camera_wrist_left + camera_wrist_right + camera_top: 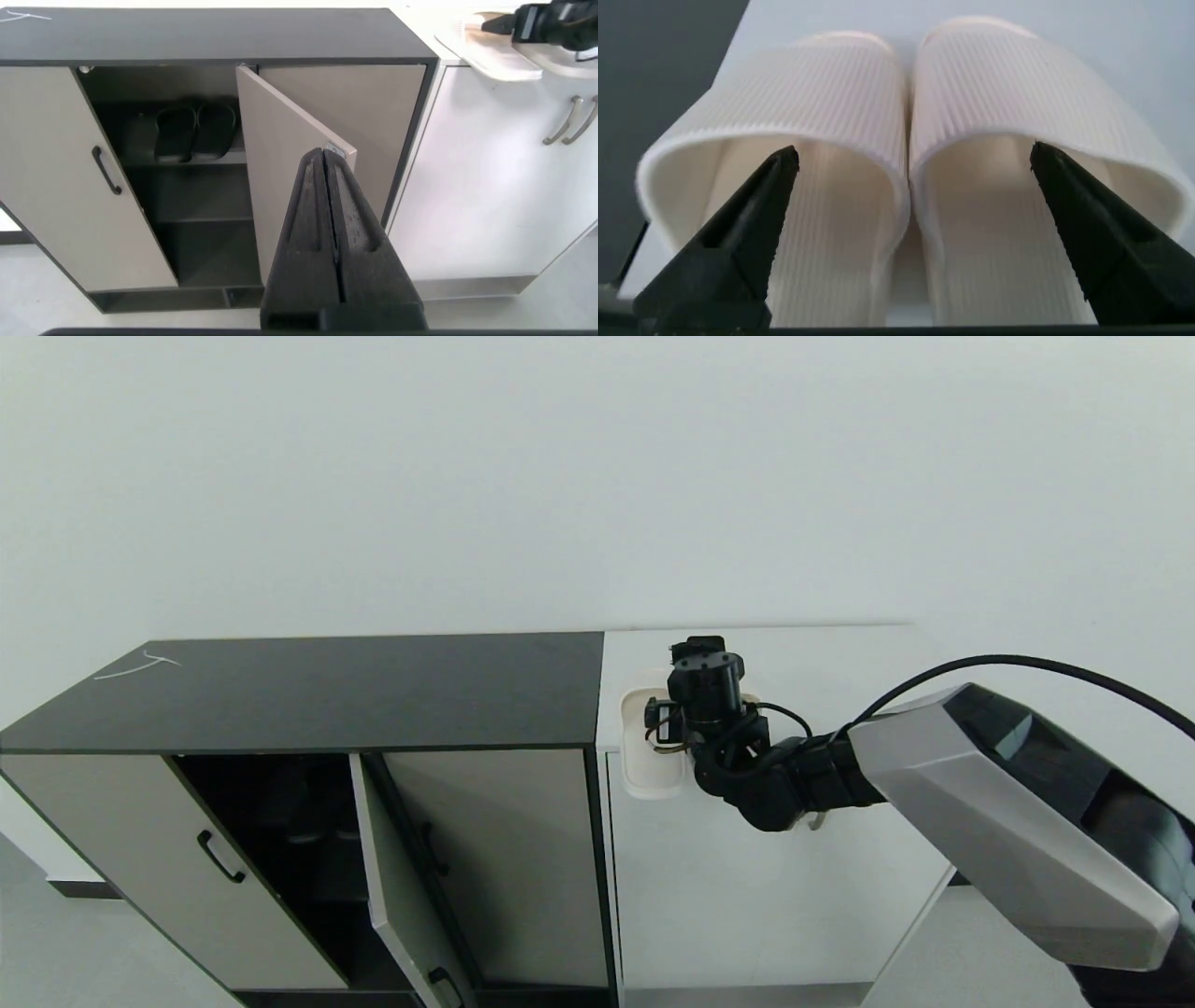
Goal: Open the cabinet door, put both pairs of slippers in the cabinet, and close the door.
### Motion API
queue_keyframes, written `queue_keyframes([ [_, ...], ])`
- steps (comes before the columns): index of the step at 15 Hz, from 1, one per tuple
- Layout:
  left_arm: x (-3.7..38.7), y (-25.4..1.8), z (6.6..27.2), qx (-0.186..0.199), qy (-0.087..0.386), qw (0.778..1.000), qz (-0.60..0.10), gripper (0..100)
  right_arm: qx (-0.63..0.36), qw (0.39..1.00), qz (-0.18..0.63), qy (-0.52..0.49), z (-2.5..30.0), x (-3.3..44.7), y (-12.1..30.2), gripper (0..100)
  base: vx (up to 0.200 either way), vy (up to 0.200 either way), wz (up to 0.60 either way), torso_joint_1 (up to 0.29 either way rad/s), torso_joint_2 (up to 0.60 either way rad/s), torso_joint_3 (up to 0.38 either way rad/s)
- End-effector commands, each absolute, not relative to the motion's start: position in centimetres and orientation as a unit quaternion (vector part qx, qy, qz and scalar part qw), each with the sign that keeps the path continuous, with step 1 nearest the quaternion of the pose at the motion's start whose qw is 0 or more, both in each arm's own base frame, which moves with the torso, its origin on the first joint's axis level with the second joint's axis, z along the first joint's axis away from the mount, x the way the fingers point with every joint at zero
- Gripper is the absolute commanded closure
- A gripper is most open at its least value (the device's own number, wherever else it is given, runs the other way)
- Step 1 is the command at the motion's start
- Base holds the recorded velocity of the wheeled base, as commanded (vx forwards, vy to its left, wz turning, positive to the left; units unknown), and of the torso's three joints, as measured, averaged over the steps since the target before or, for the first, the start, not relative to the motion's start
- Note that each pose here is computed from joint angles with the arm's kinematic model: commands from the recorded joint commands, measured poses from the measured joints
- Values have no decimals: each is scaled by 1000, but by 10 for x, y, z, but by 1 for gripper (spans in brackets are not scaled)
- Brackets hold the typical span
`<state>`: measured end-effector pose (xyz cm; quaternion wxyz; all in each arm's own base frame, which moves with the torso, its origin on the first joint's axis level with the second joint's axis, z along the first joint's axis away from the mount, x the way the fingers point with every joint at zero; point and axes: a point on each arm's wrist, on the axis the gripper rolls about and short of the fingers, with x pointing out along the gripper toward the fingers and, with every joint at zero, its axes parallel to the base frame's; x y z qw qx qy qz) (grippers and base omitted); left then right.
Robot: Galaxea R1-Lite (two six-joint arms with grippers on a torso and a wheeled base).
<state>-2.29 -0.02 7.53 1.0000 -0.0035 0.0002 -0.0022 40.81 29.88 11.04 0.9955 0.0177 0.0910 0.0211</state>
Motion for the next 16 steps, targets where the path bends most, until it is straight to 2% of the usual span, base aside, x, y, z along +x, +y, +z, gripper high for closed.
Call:
queue_keyframes([
  [1,-23,0,75,-4,1,1000,-2,100,17,996,14,92,102,420,299,0,0,0,0,0,0,0],
  [3,-23,0,75,-4,1,1000,-2,100,18,996,13,90,101,425,301,0,0,0,0,0,0,0],
  [4,-23,0,75,-4,1,1000,-2,100,17,996,12,92,100,427,301,100,0,0,0,0,0,0],
  [8,-23,0,75,-4,1,1000,-2,100,21,996,5,86,107,435,297,100,0,0,0,0,0,0],
  [10,-23,0,75,-4,1,1000,-2,100,27,996,17,81,126,423,296,100,0,0,0,0,0,0],
  [12,-23,0,75,-4,1,1000,-2,100,29,991,89,97,142,392,300,100,0,0,0,0,0,0],
  [13,-23,0,75,-4,1,1000,-2,100,39,975,190,105,165,344,296,100,0,0,0,0,0,0],
  [14,-23,0,75,-5,1,1000,-2,100,40,962,247,113,174,313,285,100,0,0,0,0,0,0],
  [16,-23,0,75,-5,1,1000,-2,100,32,941,307,141,179,265,260,100,-200,0,0,0,5,7],
])
